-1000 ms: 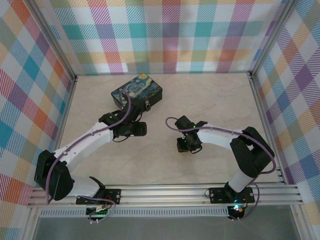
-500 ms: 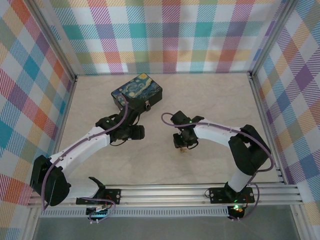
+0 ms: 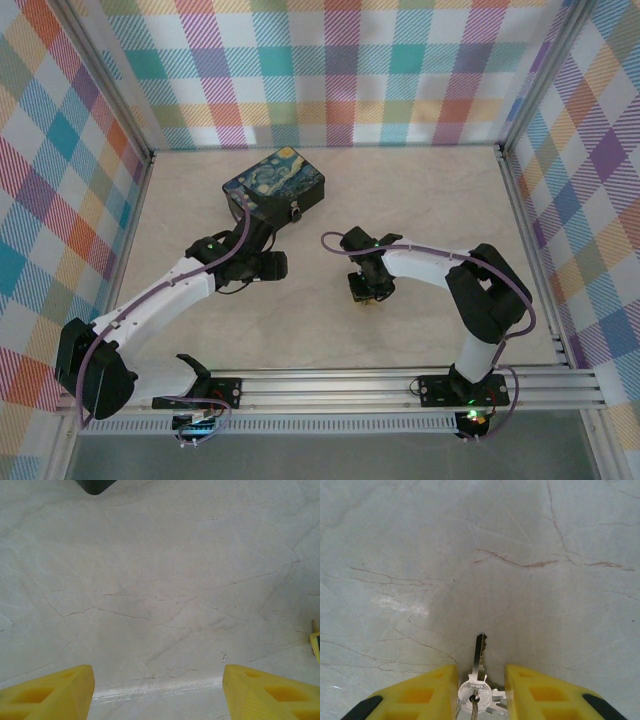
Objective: Unlock the padlock with the key
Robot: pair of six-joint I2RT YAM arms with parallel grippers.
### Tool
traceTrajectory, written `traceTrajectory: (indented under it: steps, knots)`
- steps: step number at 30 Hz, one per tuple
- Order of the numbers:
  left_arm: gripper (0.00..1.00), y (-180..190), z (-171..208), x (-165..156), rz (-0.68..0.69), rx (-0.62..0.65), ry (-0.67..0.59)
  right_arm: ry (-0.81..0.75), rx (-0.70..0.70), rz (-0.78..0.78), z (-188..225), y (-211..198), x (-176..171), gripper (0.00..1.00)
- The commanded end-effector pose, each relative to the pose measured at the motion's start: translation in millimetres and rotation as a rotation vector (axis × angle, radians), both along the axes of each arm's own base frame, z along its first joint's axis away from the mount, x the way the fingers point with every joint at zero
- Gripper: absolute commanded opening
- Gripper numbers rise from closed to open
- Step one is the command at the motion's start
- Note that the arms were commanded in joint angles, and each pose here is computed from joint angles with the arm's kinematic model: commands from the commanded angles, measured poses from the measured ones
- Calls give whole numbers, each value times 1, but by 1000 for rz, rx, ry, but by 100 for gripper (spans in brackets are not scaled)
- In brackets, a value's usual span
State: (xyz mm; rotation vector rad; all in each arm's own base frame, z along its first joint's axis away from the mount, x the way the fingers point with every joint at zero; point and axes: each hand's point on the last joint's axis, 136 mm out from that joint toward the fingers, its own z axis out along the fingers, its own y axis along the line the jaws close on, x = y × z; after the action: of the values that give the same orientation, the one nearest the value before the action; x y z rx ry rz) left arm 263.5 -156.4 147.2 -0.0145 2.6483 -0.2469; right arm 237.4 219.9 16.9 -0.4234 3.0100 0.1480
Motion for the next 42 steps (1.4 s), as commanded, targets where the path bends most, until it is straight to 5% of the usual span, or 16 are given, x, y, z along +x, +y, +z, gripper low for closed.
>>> traceTrajectory:
  steps: [1, 21, 36, 42]
  knots:
    - [69, 6, 10, -4, 10, -7, -7, 39, -14, 25, -10, -3, -10, 29]
    - [69, 6, 4, -12, 9, -28, 11, -2, 60, 38, 8, 10, -3, 5]
    - [69, -16, -1, -7, -21, -107, 48, -49, 150, 57, 47, 20, -1, 0]
    - [68, -61, -11, -8, -71, -331, 128, -63, 256, 86, 62, 31, -1, 0]
